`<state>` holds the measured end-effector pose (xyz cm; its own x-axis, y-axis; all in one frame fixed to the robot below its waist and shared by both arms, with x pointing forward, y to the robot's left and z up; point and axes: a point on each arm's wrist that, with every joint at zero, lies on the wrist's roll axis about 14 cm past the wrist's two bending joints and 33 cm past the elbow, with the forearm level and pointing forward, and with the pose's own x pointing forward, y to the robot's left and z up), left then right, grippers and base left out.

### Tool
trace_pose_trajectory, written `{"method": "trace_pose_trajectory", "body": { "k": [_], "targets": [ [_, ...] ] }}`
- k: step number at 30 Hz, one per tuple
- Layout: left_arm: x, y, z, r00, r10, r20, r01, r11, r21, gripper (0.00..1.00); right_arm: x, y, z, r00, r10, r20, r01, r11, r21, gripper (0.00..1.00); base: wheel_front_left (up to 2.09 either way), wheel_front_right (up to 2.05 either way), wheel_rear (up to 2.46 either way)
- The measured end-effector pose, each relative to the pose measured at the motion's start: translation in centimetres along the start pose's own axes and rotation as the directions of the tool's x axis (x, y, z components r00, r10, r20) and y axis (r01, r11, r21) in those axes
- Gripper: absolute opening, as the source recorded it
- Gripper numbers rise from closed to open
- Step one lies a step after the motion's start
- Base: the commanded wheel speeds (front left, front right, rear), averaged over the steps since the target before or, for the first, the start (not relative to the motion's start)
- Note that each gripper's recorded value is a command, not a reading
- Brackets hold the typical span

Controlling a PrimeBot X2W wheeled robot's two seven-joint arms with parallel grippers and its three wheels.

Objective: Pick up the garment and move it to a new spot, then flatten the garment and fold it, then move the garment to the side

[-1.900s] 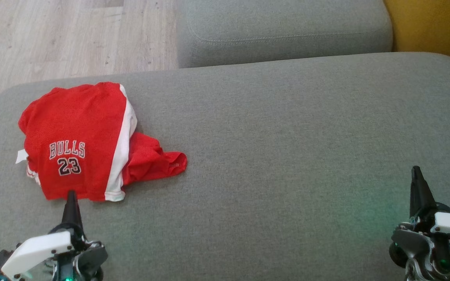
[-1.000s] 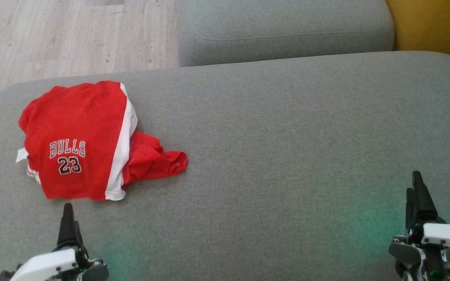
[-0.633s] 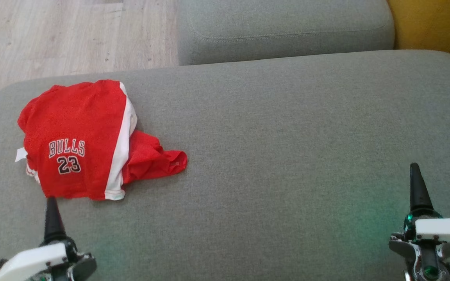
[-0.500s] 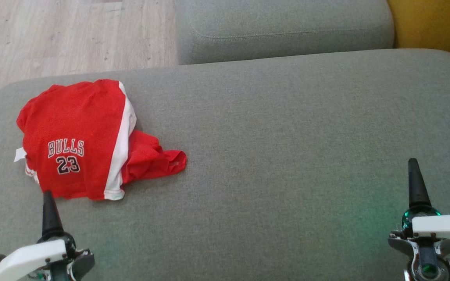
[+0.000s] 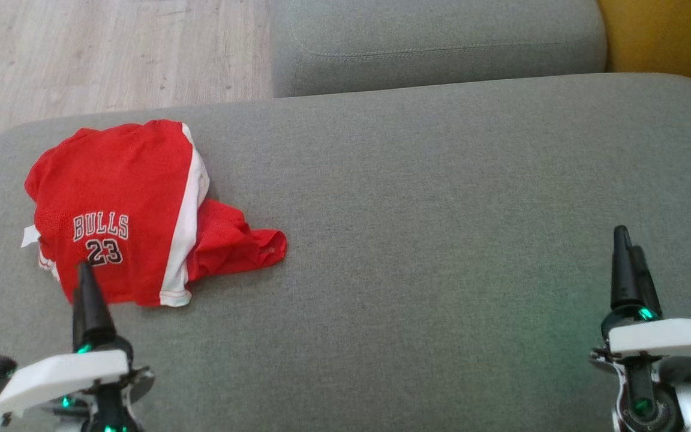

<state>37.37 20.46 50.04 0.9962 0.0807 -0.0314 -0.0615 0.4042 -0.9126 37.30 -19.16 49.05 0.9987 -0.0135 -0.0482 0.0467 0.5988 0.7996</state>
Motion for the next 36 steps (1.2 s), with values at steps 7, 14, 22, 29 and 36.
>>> {"method": "trace_pose_trajectory", "body": {
  "k": [7,14,22,29,36],
  "targets": [
    [0.1,-1.9,-1.5,0.998,-0.054,-0.039,0.059,0.986,0.158,1.00,0.4,1.2,-0.3,0.999,0.039,-0.009,-0.040,0.989,-0.145,1.00,0.00,0.00,0.00],
    [0.0,-3.1,-3.0,0.993,-0.093,-0.076,0.112,0.947,0.300,1.00,0.4,1.8,-0.2,0.998,0.061,-0.002,-0.059,0.964,-0.259,1.00,0.00,0.00,0.00],
    [-0.1,-3.7,-4.4,0.987,-0.114,-0.110,0.150,0.894,0.423,1.00,0.5,2.5,-0.5,0.996,0.091,-0.006,-0.086,0.923,-0.374,1.00,0.00,0.00,0.00],
    [-0.2,-4.1,-5.5,0.983,-0.130,-0.133,0.181,0.834,0.522,1.00,0.7,3.2,-0.5,0.993,0.117,-0.006,-0.106,0.879,-0.466,1.00,0.00,0.00,0.00],
    [-0.3,-4.5,-6.4,0.977,-0.147,-0.157,0.213,0.761,0.612,1.00,0.8,3.9,-0.6,0.989,0.147,-0.010,-0.127,0.823,-0.553,1.00,0.00,0.00,0.00]
  ]
}}
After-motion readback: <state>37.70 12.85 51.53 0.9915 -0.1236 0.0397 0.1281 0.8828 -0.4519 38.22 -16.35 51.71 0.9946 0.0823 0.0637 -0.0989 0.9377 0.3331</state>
